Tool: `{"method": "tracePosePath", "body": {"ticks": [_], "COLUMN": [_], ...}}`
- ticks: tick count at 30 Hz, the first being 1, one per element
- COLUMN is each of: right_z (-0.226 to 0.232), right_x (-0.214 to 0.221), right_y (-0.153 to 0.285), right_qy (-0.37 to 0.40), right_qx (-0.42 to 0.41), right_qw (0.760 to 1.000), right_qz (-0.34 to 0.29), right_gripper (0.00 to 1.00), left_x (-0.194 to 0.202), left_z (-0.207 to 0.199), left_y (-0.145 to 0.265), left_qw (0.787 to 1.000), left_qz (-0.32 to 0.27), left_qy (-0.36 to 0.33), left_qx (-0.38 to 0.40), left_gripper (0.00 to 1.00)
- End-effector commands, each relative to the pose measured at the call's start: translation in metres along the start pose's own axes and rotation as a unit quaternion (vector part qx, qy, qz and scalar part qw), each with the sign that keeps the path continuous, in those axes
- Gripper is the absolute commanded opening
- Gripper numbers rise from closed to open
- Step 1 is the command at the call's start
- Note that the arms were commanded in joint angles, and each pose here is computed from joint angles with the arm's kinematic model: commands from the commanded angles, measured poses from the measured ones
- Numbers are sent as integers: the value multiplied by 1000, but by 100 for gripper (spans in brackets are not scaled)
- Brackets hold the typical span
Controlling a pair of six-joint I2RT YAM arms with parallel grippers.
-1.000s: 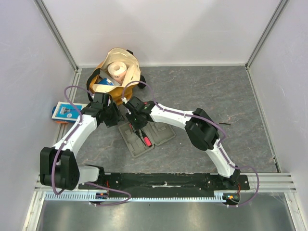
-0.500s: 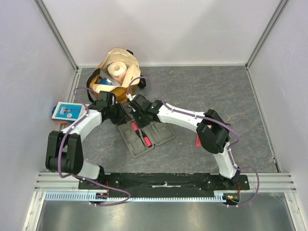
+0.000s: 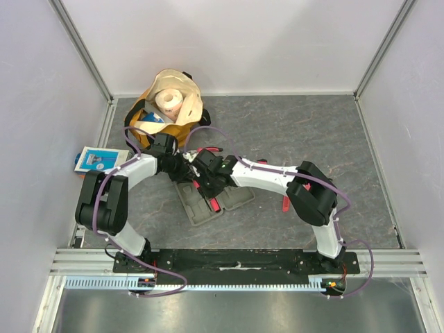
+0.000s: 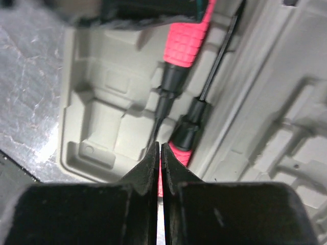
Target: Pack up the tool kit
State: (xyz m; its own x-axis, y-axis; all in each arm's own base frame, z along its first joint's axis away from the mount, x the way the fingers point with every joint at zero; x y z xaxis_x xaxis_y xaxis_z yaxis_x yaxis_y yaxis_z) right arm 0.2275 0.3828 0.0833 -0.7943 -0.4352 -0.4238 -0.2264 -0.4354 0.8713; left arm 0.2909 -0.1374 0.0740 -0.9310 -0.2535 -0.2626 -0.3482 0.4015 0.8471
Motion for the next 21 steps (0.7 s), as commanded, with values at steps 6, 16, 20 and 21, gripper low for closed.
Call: {"method": "tracePosePath", "body": {"ticks": [6, 16, 20, 21], "right_z": [23, 15, 15, 14], "right_x": [1, 12, 18, 20], "right_y": [20, 16, 10, 9], "right_qy": [47, 42, 44, 43], "right_qx": [-47, -29, -33, -33], "right_qw": [998, 999, 998, 998], "right_qz": [-18, -2, 14, 18], "right_gripper": [7, 1, 0, 0], "left_x": [-5, -6, -6, -5], "left_z": [-4, -2, -3, -3], "left_y": [-4, -6, -7, -7], "left_qw": [1000, 1000, 1000, 999], "left_qz": [1, 9, 11, 12], "left_qy": [2, -17, -17, -17], "left_qx": [-11, -25, -24, -24], "left_gripper": [29, 32, 32, 32]}}
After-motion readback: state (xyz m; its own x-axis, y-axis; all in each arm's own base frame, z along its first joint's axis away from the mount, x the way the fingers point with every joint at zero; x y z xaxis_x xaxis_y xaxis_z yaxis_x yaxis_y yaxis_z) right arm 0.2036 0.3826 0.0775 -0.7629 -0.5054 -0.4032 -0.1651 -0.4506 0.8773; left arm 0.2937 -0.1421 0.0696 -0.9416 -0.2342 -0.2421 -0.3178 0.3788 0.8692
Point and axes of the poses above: each gripper's point midway between its finger pads, its own y axis back along the fingers, its own z axis along the line the jaws close on, x = y × z, the point moved 4 cm from there along y, back along the fingers, and after that the axes turned 9 degrees about -y, right-handed, at the moved point
